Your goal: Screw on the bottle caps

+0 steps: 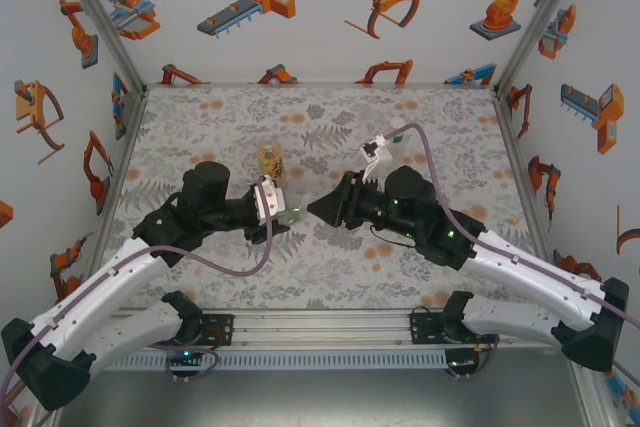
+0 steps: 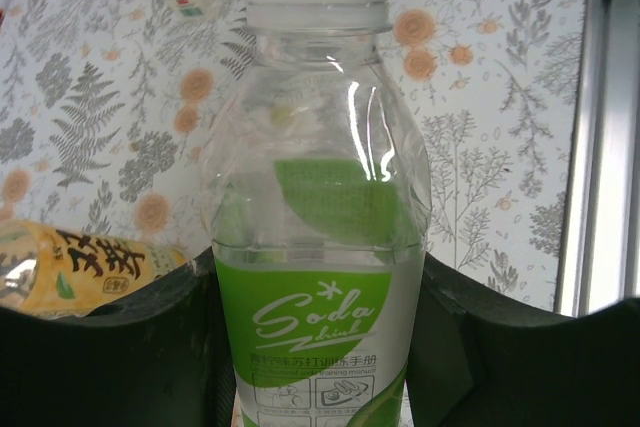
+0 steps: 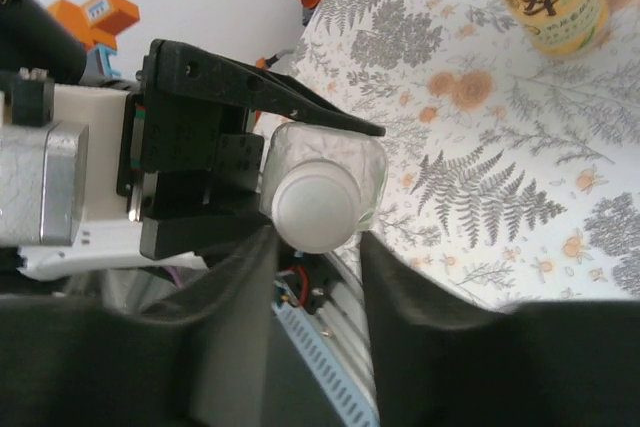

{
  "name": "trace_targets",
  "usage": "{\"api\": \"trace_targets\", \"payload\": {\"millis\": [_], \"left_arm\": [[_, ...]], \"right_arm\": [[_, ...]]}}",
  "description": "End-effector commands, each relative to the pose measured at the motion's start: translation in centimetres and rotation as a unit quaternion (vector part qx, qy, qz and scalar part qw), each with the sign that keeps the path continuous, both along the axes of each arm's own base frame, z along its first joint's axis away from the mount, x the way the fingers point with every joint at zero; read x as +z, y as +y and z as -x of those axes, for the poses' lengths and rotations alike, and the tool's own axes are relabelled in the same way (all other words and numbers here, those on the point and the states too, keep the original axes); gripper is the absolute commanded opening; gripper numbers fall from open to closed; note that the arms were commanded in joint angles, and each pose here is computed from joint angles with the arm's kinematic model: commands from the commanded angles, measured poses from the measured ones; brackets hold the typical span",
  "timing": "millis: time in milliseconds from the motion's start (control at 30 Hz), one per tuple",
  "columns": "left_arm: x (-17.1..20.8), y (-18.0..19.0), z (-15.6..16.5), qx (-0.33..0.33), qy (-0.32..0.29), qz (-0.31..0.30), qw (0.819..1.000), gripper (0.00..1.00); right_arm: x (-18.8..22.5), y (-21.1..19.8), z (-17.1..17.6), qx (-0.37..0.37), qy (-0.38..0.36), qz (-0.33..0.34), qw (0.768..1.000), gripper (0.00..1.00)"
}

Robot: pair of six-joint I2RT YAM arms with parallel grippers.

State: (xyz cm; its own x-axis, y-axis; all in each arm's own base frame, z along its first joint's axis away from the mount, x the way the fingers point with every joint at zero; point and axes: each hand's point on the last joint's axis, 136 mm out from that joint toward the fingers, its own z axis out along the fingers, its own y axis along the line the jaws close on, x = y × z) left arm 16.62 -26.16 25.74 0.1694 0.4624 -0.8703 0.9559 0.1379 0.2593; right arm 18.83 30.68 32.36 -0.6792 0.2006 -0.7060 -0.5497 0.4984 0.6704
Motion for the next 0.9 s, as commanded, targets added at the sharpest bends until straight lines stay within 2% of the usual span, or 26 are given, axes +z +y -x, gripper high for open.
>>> {"api": "trace_targets", "payload": {"millis": [0,167,333,433,533,633,867], "left_arm": [[0.9,-0.7,2.2,-0.065,0.013,0.023,0.998,0.00],[0.9,-1.0,3.2,-0.097,0.032,0.026,0.994,0.00],[0.8,-1.3,4.0,-0.123,0.051,0.026,0.991,0.00],[0.6,-1.4,4.2,-0.130,0.062,0.019,0.989,0.00],[0.6,-1.3,4.3,-0.132,0.063,0.018,0.989,0.00],[0.7,-1.3,4.5,-0.135,0.064,0.020,0.989,0.01],[0.7,-1.5,5.0,-0.150,0.072,0.023,0.986,0.02]], "right_arm": [[2.3,-1.1,0.7,0.027,-0.106,0.027,0.994,0.52],[3.5,-1.6,2.8,0.088,-0.216,0.058,0.971,0.54],[3.8,-1.1,5.6,0.183,-0.331,0.096,0.921,0.54],[3.3,-0.5,7.4,0.255,-0.369,0.114,0.887,0.54],[2.9,-0.1,8.1,0.288,-0.392,0.123,0.865,0.54],[2.7,0.3,7.8,0.290,-0.408,0.132,0.856,0.54],[2.8,1.6,7.9,0.309,-0.411,0.119,0.850,0.52]]}}
